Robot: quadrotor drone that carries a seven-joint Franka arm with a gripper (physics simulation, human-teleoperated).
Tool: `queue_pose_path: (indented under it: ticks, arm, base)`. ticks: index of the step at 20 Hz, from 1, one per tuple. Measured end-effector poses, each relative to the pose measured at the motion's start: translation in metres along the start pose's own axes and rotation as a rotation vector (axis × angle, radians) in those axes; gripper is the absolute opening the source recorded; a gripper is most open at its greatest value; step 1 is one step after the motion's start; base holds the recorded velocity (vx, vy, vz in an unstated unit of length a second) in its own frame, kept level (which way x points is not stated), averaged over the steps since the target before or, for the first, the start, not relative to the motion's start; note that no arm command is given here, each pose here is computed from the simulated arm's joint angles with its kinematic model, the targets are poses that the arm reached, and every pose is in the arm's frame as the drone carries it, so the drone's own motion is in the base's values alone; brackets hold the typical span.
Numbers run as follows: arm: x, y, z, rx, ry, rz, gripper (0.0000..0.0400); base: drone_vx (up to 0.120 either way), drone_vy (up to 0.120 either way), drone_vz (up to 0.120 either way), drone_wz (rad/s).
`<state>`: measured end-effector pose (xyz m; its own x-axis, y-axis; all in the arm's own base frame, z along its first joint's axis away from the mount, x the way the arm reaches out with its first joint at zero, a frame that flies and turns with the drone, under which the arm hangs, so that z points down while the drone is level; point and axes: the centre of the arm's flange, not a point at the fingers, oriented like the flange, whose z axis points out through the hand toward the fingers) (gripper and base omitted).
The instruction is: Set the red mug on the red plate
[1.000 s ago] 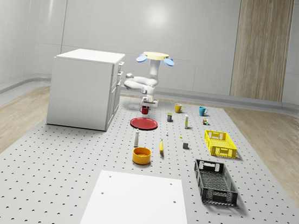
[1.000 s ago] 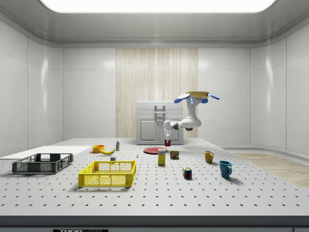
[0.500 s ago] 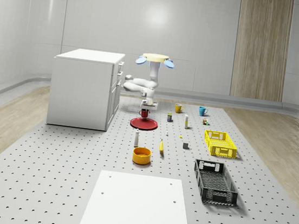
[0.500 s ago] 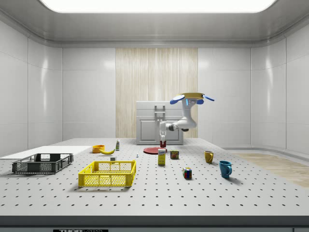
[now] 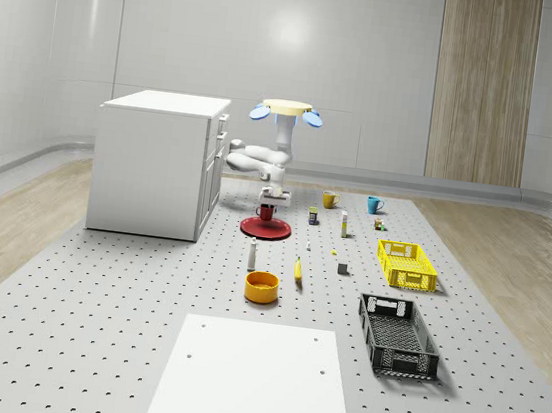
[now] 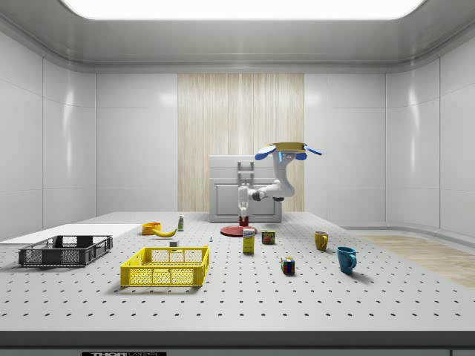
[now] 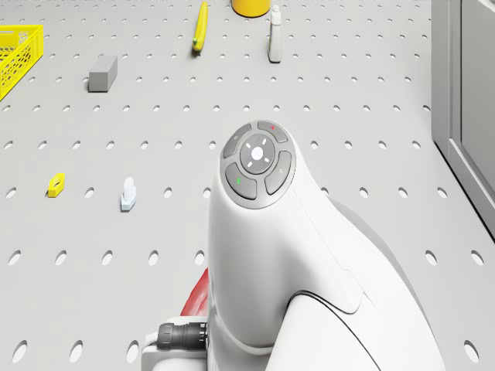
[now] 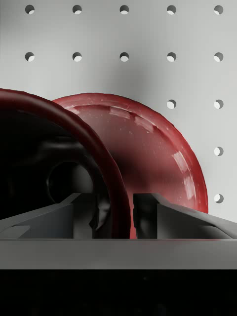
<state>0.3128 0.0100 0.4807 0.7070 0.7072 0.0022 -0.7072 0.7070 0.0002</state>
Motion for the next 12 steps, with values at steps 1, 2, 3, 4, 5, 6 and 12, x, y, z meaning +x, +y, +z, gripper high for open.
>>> queue_pose_path:
  ticks: [1,2,3,4,5,6,12]
  arm:
    - [0.0000,0.0000,0.0000,0.000,0.000,0.000,0.0100]
    - [0.0000,0.0000,0.0000,0.000,0.000,0.000,0.0100]
    - [0.0000,0.0000,0.0000,0.000,0.000,0.000,0.0100]
    - [0.0000,0.0000,0.0000,0.000,0.000,0.000,0.0100]
    - [0.0000,0.0000,0.0000,0.000,0.000,0.000,0.0100]
    - [0.0000,0.0000,0.0000,0.000,0.000,0.000,0.0100]
    - [0.0000,0.0000,0.0079,0.000,0.000,0.000,0.0100]
  base:
    - [0.120,0.000,0.000,0.000]
    - [0.120,0.000,0.000,0.000]
    - [0.120,0.000,0.000,0.000]
    - [0.120,0.000,0.000,0.000]
    - [0.120,0.000,0.000,0.000]
    - [0.120,0.000,0.000,0.000]
    - [0.033,0.000,0.000,0.000]
